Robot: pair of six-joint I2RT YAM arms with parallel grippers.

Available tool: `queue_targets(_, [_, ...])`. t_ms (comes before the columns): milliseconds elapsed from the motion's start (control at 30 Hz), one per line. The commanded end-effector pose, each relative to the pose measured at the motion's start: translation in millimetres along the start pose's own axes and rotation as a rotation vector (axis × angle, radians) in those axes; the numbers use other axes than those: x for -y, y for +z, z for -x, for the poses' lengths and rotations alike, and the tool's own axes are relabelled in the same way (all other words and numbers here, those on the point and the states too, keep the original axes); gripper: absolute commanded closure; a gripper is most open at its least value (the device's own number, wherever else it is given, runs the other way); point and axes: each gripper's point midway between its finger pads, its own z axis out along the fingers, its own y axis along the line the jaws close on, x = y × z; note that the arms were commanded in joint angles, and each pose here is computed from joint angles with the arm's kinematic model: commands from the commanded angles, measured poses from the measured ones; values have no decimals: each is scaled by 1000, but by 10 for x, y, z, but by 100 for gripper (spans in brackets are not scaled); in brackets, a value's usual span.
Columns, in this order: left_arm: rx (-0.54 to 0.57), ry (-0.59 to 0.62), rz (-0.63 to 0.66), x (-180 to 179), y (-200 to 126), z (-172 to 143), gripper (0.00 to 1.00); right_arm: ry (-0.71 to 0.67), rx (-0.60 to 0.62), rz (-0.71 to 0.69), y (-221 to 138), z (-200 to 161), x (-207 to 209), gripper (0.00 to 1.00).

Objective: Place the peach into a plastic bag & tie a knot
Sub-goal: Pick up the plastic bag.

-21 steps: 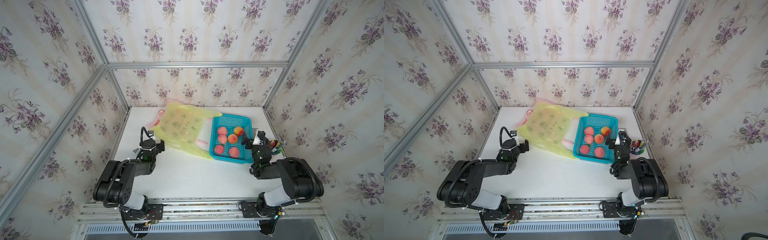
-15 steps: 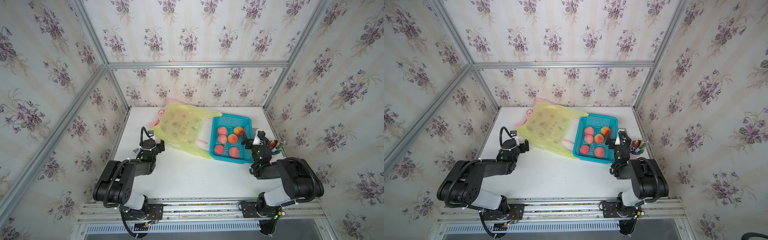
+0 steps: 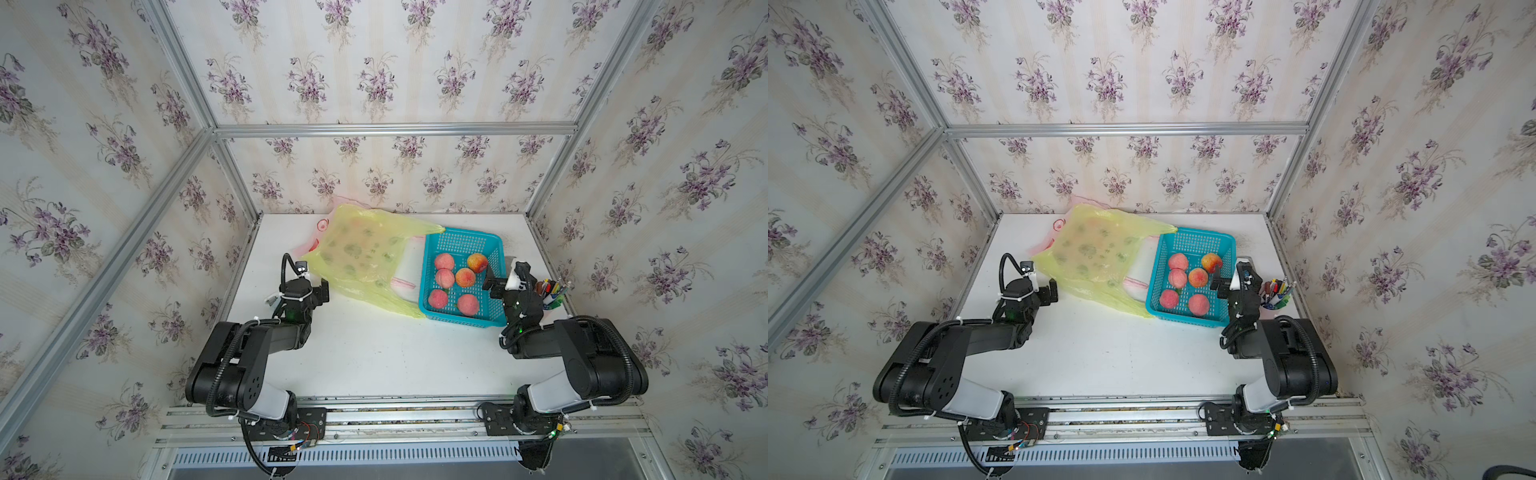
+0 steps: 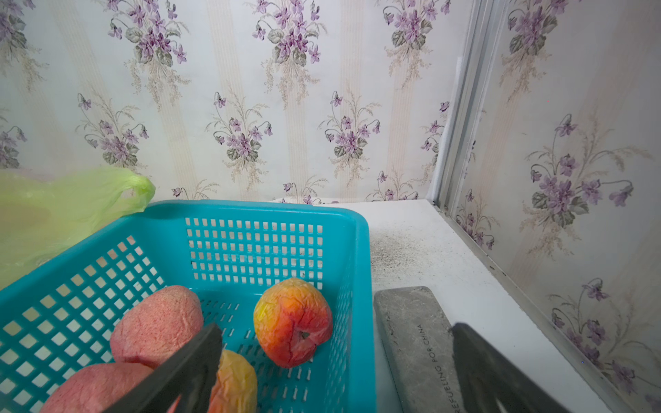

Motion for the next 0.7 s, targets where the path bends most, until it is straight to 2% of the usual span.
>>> queue_targets(0, [-2,-4,5,-34,-99,263,1,-6,-143,96,53,-91,-181,0])
queue_targets(67, [-61,-49,54,-146,-204,324,1,28,-161,92,80,49,-183,0])
queue_targets(167, [-127,-153,157,-344,-396,383,1,94,-161,156,12,220,-300,0])
queue_targets(233, [-137,-234,236,-501,-567,399,1,171,-179,166,-47,253,-326,0])
queue_targets(367, [-149,-405,272,-663,-1031,371,1,291,-271,170,-106,214,-368,0])
queue_targets(433, [-171,-459,189,-575,-1234,374,1,375,-325,197,-154,200,-444,0])
queue_targets(533, [-228,-510,-11,-288,-1480,351,1,447,-391,312,-258,243,-666,0])
queue_targets(633, [-303,-496,-201,29,-1620,375,10,467,-389,398,-391,343,-858,1])
queue_targets(667, [-356,-468,-262,160,-1635,386,16,459,-386,420,-434,385,-924,3])
